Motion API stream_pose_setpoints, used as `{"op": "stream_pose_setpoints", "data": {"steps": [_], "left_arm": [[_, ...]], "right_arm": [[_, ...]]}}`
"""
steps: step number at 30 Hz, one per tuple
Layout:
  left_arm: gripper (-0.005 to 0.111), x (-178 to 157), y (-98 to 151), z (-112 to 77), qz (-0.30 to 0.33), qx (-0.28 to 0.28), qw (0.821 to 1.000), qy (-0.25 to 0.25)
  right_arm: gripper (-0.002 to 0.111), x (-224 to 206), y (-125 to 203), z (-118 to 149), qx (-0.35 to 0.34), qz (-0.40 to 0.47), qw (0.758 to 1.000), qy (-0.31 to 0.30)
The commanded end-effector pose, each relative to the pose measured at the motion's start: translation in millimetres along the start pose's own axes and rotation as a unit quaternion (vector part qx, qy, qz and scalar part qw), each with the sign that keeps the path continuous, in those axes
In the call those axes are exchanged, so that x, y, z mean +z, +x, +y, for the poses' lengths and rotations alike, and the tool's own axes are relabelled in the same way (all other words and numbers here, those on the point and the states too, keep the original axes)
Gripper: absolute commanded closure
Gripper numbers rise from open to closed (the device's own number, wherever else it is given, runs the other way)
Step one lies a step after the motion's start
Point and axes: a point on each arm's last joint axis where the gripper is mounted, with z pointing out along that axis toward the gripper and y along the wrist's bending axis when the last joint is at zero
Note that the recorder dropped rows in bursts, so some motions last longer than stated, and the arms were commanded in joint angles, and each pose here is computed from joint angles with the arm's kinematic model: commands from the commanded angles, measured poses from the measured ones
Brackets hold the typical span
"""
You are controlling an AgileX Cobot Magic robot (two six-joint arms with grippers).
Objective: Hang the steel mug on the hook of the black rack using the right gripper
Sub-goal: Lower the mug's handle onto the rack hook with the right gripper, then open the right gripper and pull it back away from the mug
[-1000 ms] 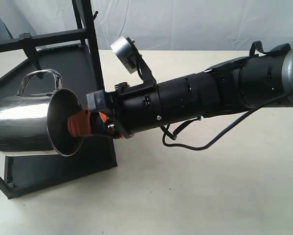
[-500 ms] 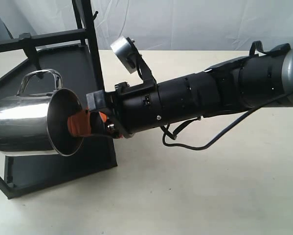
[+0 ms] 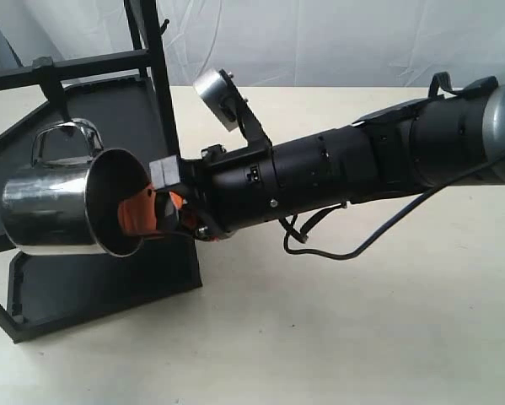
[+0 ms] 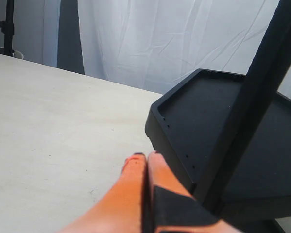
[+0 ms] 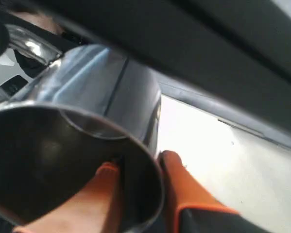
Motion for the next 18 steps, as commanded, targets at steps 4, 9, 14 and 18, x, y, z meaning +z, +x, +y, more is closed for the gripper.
{"op": "stream_pose_setpoints", "data": {"steps": [4,9,14,18], "left_arm": [[0.105,-0.4,-0.8,-0.1,-0.005,-0.001,1.0,0.0],[0.105,-0.4,-0.8,0.0,-0.005,0.001,1.0,0.0],[0.105,-0.4,-0.8,0.1,-0.005,0.002,1.0,-0.001],[0.105,-0.4,-0.8,0.1,-0.005,0.002,1.0,-0.001]], "right_arm": [[0.072,-0.7,0.4,0.8,0.002,0.004,1.0,-0.006],[0.072,-0.8,3.6,2.3,0.001,0.021,1.0,-0.014],[0.072,-3.9,2.0,-1.8,0.002,0.02,1.0,-0.001],[0.072,-14.9,-5.3,-3.7,0.005,0.004,1.0,0.003]]}}
